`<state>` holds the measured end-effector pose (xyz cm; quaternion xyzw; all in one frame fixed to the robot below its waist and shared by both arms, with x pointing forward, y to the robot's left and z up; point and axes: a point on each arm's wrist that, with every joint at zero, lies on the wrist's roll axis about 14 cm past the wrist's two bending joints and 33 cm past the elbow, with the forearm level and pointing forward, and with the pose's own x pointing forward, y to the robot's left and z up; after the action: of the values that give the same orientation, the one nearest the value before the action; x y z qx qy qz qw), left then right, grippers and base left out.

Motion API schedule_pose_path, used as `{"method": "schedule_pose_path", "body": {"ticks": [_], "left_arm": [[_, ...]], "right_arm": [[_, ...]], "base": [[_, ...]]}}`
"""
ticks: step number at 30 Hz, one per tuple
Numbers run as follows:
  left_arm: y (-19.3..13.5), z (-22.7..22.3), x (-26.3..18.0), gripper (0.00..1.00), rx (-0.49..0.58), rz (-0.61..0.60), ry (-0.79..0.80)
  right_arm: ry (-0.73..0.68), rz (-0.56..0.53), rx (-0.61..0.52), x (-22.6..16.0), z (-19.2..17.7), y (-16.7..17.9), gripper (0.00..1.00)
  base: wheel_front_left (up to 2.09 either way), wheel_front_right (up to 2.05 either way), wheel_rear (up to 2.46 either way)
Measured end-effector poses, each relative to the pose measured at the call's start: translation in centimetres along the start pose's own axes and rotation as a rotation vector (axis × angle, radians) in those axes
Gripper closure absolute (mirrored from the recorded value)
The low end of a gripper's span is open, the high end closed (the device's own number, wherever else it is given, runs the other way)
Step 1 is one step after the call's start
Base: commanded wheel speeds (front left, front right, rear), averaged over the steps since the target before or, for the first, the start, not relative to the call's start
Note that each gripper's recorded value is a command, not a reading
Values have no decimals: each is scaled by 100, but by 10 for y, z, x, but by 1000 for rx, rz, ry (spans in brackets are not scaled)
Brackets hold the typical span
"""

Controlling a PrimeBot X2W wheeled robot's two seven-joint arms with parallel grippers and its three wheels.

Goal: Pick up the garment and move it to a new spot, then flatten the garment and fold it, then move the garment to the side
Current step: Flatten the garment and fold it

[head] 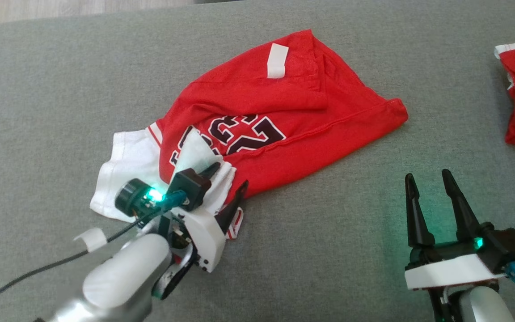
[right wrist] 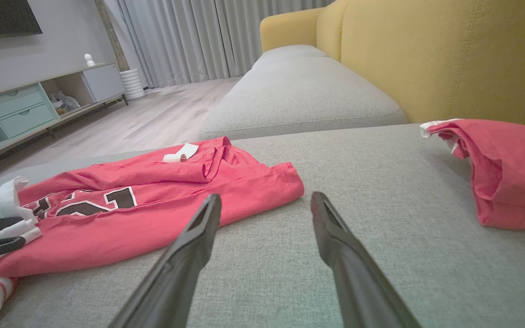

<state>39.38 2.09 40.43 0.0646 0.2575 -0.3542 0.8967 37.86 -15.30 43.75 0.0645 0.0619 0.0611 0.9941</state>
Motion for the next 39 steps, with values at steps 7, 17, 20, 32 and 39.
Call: {"method": "schedule_pose_path", "body": {"ticks": [7,17,20,32,39], "left_arm": [[9,-15,4,0,-14,47,41],[19,-6,5,100,64,86,15],[16,9,-1,100,65,89,-47],[46,55,-85,100,44,322,-367],[68,49,-124,100,24,455,-426]], "right_arm": [[-3,12,-9,2,1,3,0],[-23,2,-12,-4,8,1,0],[-31,3,-13,-7,11,2,0],[-45,145,-80,8,17,34,0],[37,253,-160,55,-6,53,0]], "base": [[0,0,0],[0,0,0],[0,0,0],[0,0,0],[0,0,0]]}}
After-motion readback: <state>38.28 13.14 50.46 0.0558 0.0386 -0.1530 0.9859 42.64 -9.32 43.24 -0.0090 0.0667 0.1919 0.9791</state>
